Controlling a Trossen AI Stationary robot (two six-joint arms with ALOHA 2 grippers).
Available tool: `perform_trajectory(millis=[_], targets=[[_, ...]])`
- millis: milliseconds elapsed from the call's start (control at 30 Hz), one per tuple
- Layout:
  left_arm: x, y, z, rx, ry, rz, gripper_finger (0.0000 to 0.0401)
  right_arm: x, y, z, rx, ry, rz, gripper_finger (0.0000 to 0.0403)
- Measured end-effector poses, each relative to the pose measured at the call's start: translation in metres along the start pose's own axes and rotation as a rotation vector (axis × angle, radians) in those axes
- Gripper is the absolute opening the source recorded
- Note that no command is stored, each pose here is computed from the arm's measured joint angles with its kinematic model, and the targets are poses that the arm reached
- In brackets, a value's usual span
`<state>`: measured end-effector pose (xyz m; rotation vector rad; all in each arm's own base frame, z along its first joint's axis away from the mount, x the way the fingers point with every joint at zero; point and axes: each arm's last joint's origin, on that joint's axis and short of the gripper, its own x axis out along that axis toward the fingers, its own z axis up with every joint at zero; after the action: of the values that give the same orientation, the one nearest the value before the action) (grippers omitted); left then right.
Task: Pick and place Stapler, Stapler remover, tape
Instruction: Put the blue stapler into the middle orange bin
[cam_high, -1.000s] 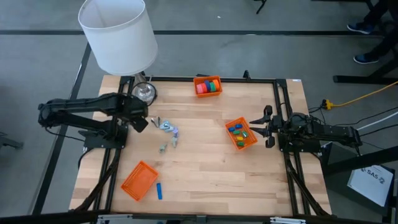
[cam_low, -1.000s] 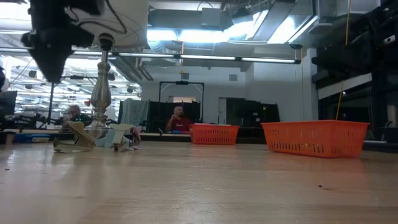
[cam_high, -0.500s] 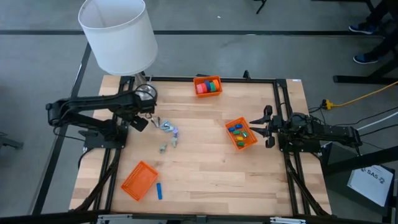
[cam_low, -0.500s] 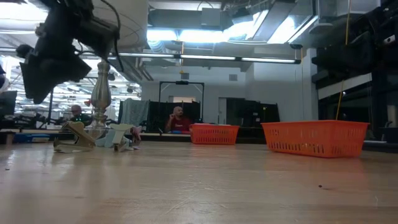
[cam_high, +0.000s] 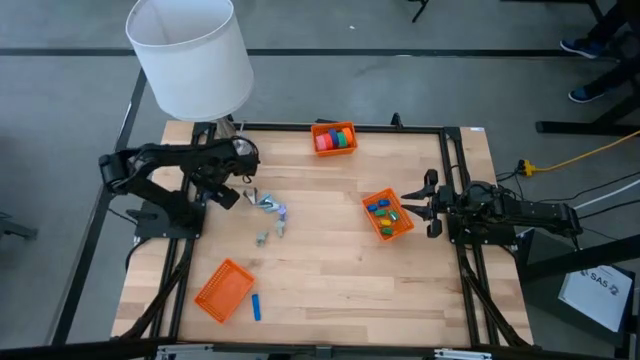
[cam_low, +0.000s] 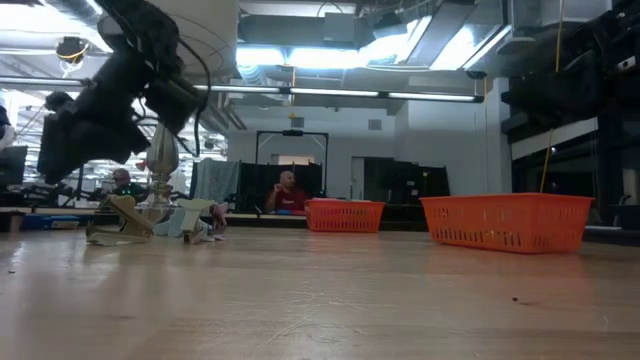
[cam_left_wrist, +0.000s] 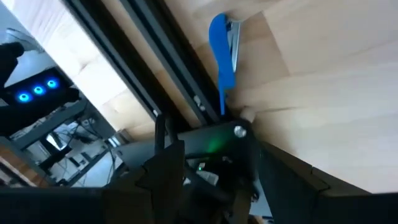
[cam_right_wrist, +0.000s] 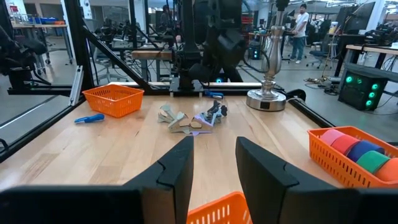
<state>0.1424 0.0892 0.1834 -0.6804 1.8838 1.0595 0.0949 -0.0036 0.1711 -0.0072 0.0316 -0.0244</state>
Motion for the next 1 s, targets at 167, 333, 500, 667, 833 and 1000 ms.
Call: perform_trajectory(millis=[167,333,500,667,833,1000], targets=[[0.01,-0.004,0.016,0.034,0.055,-0.013,0.0194,0.0,0.0,0.0,0.0,0.0,0.0,0.0124],[0.021,-0.004,0.026,0.04,0.141,0.006,0.0194,0.0,0.0,0.0,0.0,0.0,0.0,0.0124],[0.032,-0.006,0.04,0.088,0.125,0.008,0.0194,0.0,0.0,0.0,0.0,0.0,0.0,0.0124],[0.044,-0.007,0.047,0.094,0.148,0.008,0.0194,0.0,0.0,0.0,0.0,0.0,0.0,0.0124],[0.059,-0.004,0.05,0.116,0.173,0.036,0.0194,0.0,0.0,0.0,0.0,0.0,0.0,0.0124],[0.067,-0.002,0.051,0.14,0.163,0.026,0.0194,0.0,0.0,0.0,0.0,0.001,0.0,0.0124]])
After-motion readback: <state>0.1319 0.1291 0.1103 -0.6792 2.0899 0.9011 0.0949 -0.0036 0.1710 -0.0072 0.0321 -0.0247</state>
